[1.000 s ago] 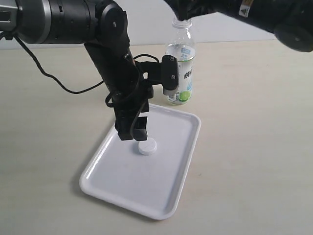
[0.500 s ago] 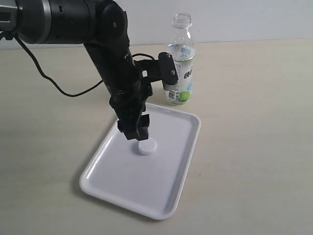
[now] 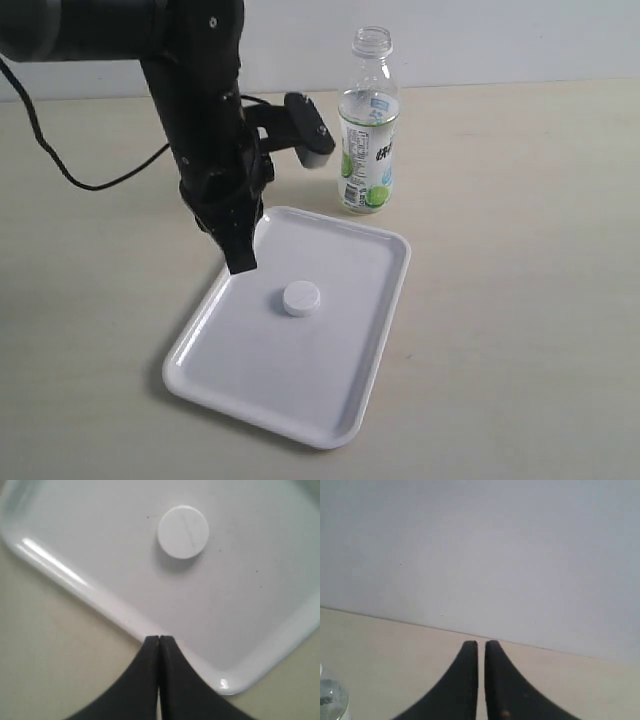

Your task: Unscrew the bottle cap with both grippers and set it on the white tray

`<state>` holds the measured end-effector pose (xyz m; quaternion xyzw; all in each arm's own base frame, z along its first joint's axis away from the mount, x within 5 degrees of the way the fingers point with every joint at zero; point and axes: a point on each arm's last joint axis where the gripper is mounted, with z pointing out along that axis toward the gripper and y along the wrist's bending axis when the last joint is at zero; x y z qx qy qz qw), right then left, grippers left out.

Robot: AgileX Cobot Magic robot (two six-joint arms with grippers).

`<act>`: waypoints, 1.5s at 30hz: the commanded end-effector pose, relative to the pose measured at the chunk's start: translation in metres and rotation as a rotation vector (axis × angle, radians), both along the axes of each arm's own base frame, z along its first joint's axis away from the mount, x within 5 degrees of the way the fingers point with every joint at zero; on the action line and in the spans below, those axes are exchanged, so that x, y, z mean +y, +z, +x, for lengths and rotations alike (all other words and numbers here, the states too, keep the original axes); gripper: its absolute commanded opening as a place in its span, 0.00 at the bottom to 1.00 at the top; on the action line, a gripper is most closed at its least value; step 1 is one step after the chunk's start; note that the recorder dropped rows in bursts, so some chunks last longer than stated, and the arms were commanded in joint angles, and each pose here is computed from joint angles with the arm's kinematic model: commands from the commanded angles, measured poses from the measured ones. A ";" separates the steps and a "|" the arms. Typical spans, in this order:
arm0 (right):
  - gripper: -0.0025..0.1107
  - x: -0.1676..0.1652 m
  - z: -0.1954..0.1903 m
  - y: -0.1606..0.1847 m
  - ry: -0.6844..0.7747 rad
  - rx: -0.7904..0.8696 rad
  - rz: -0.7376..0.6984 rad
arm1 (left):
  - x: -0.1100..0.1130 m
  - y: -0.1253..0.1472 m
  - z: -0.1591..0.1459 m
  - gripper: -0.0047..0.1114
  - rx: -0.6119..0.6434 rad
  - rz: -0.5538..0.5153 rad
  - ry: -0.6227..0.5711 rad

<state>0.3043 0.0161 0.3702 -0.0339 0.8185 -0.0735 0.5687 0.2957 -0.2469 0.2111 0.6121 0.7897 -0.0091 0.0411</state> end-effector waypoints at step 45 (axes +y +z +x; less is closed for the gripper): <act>0.02 -0.008 -0.222 -0.155 0.090 -0.190 0.382 | 0.199 0.001 -0.208 0.04 -0.864 -1.283 0.722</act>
